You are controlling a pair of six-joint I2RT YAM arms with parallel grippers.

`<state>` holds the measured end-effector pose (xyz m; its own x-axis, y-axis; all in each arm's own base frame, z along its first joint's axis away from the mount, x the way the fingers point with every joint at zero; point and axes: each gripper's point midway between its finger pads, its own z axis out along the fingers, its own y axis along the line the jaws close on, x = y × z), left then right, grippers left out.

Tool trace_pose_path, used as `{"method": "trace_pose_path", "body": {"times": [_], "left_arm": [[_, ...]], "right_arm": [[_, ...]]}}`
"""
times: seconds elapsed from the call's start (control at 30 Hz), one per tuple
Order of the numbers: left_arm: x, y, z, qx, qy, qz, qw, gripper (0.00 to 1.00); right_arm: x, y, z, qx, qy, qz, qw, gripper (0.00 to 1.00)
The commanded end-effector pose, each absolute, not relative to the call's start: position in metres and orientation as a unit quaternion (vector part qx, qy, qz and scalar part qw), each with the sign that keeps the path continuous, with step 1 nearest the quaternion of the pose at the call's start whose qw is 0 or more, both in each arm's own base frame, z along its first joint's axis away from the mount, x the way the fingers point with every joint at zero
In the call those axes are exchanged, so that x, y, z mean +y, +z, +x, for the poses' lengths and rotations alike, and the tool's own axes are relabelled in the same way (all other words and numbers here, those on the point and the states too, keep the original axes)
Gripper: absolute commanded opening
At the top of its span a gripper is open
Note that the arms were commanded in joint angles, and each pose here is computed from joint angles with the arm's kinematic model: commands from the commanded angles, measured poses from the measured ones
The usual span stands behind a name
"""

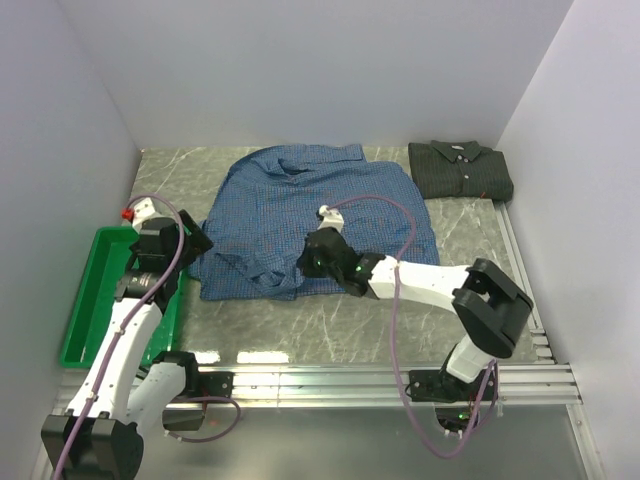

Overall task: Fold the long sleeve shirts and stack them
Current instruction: Fold the shirt

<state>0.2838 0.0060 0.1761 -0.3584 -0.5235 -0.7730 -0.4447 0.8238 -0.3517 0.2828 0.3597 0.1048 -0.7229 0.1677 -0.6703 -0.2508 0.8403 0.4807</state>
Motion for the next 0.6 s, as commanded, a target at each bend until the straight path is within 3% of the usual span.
{"method": "trace_pose_path", "body": {"times": [0.0,0.33,0.57], "left_arm": [[-0.005,0.178,0.291,0.826,-0.065,-0.271,0.490,0.99],[-0.015,0.165,0.294,0.842,-0.082,-0.256,0.468,0.99],[-0.019,0.162,0.295,0.847,-0.089,-0.250,0.460,0.99]], "right_arm": [[0.341,0.144,0.287,0.852,0.261,0.043,0.451,0.08],[0.326,0.203,0.317,0.798,0.227,0.055,0.555,0.08],[0.349,0.225,0.343,0.774,0.197,0.011,0.601,0.08]]}}
